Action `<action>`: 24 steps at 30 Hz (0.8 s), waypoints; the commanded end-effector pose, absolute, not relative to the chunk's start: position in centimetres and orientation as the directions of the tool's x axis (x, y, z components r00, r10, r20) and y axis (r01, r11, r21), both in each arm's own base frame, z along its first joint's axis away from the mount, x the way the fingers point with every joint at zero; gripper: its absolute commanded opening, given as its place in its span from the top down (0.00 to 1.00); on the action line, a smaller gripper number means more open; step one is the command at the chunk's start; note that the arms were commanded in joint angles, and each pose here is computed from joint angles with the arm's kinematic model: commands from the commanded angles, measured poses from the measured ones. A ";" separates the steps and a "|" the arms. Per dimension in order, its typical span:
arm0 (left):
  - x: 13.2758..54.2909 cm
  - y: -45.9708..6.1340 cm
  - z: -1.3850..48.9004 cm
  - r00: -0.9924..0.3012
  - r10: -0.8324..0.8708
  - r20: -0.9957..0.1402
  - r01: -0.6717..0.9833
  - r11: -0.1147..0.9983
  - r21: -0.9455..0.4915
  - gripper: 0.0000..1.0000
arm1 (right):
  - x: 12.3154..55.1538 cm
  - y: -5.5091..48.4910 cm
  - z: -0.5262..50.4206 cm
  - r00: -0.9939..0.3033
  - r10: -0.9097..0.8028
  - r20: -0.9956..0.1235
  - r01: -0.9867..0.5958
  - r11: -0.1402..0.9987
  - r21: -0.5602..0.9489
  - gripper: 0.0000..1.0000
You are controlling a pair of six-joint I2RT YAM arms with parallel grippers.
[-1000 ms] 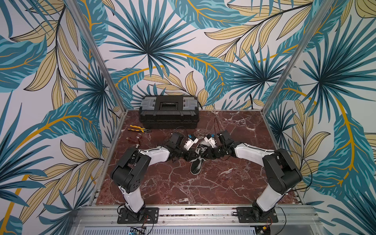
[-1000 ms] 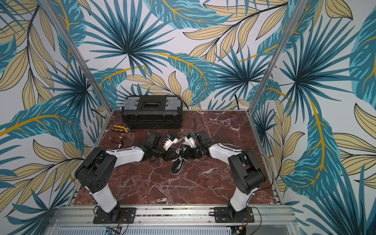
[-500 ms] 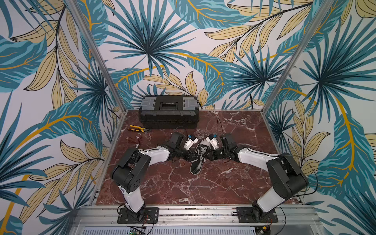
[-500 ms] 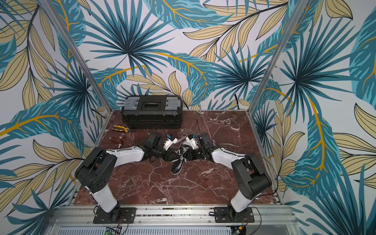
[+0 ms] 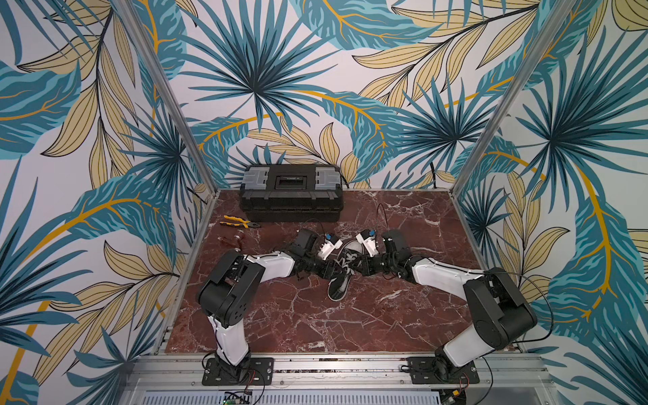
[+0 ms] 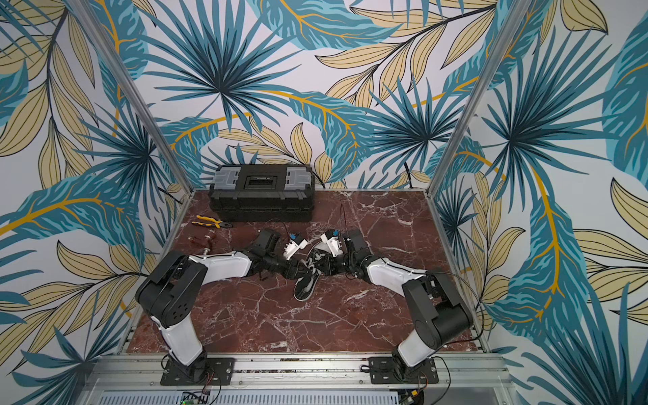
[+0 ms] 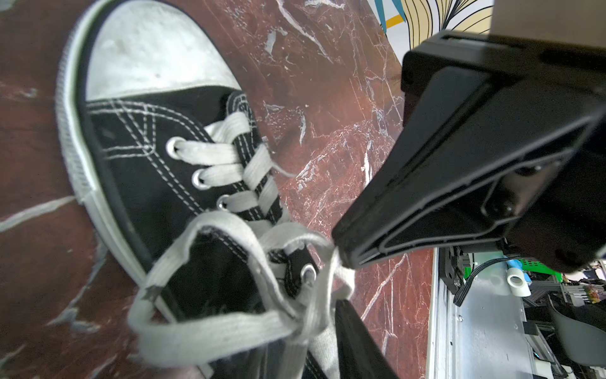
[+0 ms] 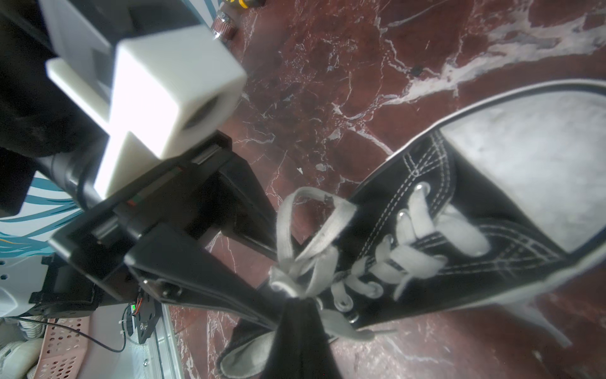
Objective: Tie the shoes
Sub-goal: Cross the shoelace with the shoelace.
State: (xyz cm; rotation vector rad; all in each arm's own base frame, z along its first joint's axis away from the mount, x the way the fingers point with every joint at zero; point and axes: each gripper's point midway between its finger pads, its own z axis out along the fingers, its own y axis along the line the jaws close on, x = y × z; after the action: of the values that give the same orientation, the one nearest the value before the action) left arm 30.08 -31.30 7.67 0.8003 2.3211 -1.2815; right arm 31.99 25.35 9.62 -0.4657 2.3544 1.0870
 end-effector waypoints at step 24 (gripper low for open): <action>31.9 -32.0 10.8 -0.772 0.232 -0.591 0.635 0.320 -0.703 0.49 | 30.5 24.6 9.0 -0.781 -0.161 -0.603 -0.550 0.635 0.542 1.00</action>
State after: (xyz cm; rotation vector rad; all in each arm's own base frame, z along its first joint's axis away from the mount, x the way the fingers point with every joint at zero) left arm 30.58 -31.31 9.37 0.7593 2.2695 -1.4139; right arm 31.32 24.82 9.36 -0.5274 2.3387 1.0351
